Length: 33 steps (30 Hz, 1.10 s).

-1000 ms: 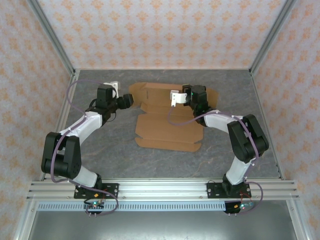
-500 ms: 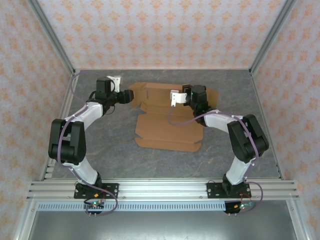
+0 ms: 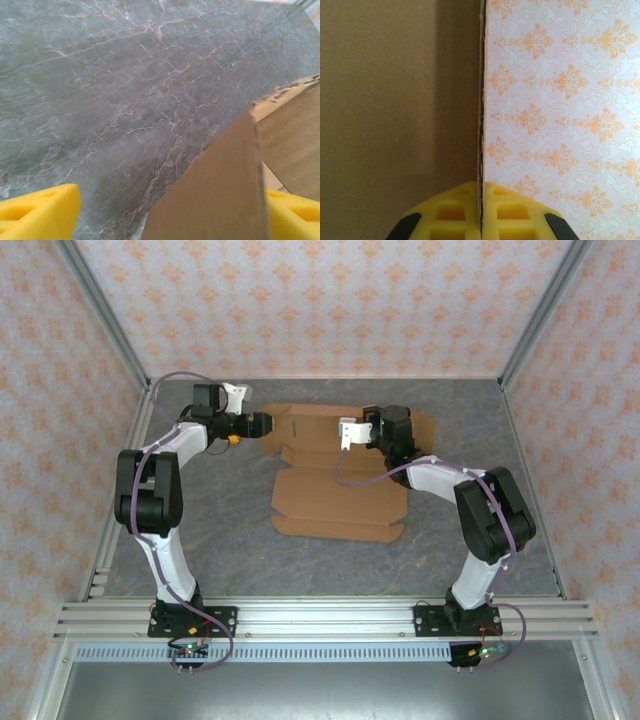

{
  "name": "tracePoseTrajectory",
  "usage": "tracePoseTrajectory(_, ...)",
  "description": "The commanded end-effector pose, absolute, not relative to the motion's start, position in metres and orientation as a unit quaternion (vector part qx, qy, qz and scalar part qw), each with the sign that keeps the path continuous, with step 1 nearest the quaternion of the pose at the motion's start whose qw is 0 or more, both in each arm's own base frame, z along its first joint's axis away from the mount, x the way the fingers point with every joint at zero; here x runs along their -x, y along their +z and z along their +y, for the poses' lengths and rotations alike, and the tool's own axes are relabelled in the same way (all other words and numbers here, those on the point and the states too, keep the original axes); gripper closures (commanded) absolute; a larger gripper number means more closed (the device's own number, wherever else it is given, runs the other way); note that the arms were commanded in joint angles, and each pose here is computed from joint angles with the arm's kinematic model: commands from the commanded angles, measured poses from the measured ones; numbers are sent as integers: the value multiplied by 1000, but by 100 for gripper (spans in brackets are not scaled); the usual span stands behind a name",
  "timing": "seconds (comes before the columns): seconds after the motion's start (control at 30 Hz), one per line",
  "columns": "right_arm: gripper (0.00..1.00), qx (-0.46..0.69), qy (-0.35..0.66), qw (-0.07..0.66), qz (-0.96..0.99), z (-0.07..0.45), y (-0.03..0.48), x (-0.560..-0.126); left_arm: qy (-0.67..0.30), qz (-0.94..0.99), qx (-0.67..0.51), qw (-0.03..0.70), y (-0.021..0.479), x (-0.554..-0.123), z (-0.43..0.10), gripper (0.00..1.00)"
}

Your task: Fold the paper box

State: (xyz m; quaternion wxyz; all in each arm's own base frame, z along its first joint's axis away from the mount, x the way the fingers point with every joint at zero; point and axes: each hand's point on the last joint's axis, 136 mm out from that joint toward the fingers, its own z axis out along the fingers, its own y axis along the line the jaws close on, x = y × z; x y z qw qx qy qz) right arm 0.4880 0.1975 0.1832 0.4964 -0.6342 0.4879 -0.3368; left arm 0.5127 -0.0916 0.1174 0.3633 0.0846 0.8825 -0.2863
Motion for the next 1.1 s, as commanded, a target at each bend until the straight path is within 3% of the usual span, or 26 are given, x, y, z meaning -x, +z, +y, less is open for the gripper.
tracePoseTrajectory(0.0,100,639,-338,496,481,202,188,-493,-326,867,-111,359,124,-515,-103,16)
tracePoseTrajectory(0.67,100,615,-369,490,495,196,188,-511,-390,820,-215,359,159,-458,-144,25)
tracePoseTrajectory(0.93,100,614,-371,493,493,199,192,-510,-364,847,-203,329,140,-474,-146,29)
tracePoseTrajectory(1.07,100,616,-366,497,489,199,196,-508,-331,851,-195,359,155,-473,-134,29)
